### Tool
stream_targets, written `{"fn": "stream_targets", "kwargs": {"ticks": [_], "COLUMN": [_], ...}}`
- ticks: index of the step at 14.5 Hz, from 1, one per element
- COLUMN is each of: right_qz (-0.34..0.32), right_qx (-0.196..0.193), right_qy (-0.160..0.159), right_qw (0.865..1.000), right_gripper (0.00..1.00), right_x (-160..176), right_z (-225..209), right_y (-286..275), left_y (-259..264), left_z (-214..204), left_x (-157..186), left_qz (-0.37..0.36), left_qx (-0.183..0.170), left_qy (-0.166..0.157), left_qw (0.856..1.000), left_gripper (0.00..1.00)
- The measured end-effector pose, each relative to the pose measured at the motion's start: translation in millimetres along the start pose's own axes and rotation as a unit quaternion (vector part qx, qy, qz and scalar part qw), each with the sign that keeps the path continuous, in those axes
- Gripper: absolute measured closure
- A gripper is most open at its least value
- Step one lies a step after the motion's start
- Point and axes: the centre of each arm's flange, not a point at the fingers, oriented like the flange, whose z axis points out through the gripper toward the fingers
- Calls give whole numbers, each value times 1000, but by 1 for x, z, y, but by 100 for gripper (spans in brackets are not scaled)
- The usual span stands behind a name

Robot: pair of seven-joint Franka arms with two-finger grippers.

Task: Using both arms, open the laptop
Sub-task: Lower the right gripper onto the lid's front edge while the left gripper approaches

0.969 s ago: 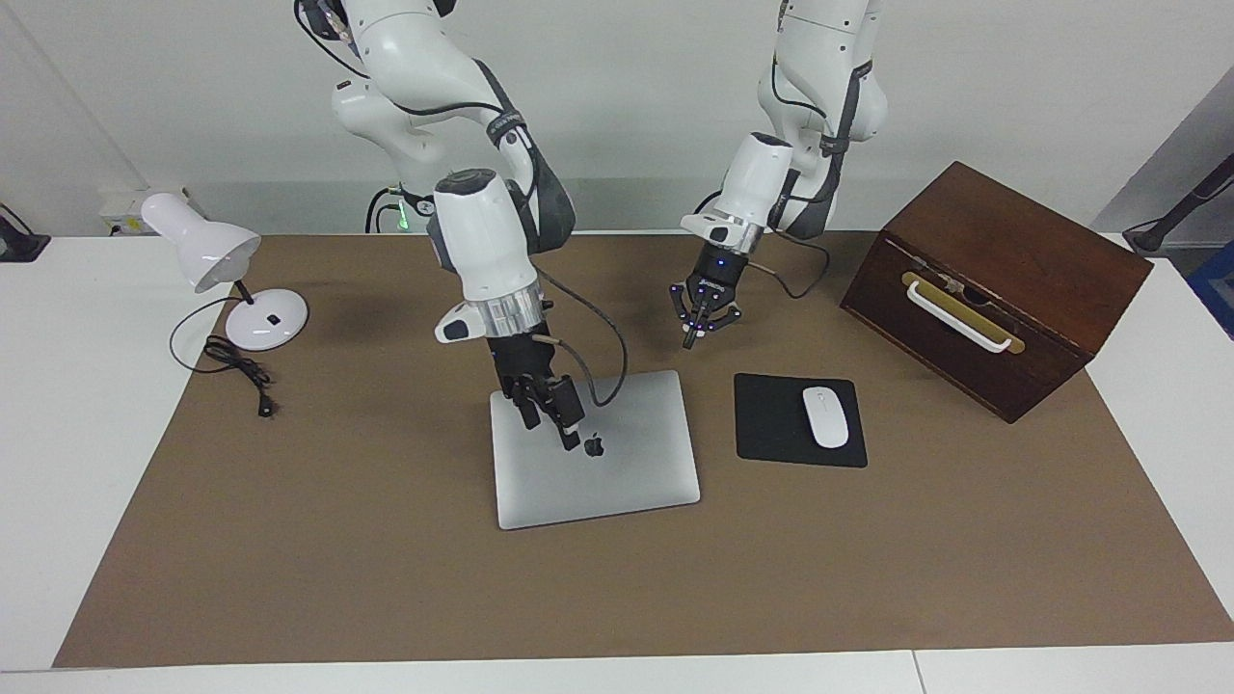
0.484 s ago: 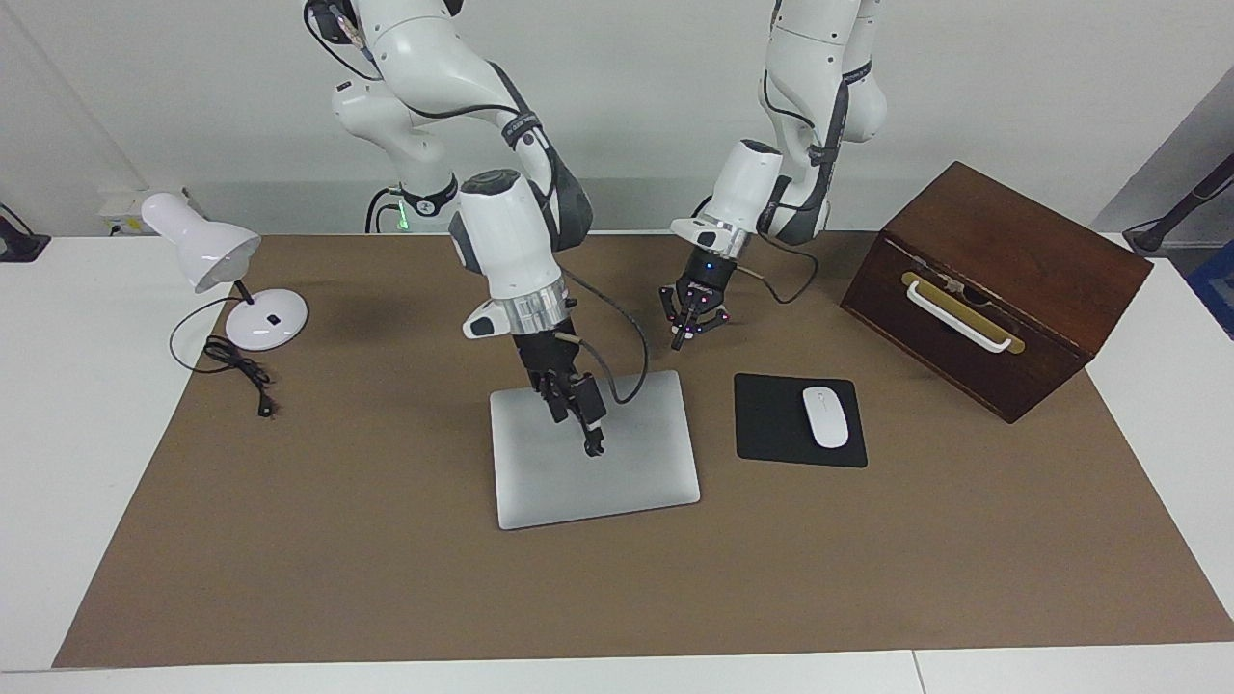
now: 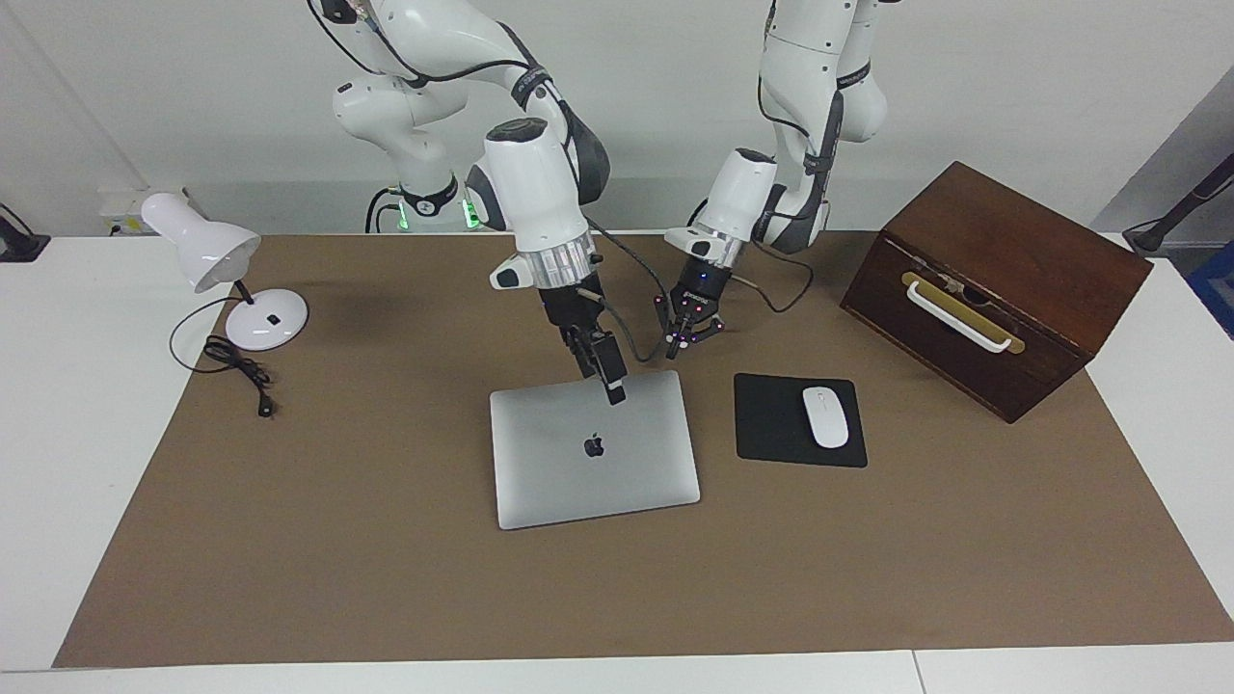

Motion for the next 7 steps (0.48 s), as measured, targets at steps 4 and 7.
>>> {"fn": "stream_targets", "kwargs": {"ticks": [4, 7], "right_qz": [3, 2], "right_qx": [6, 13], "right_qy": [-5, -6], "right_qw": [1000, 1000], "right_gripper": [0, 0], "right_x": [-9, -8], "right_z": [22, 30], "right_y": [18, 30], "left_y": [0, 0], "left_z": [7, 16], "left_x": [10, 15], "left_qz": [-3, -4], "left_qx": [0, 1], "left_qy": [6, 8], "left_qw": [1000, 1000], "left_gripper": [99, 99]}}
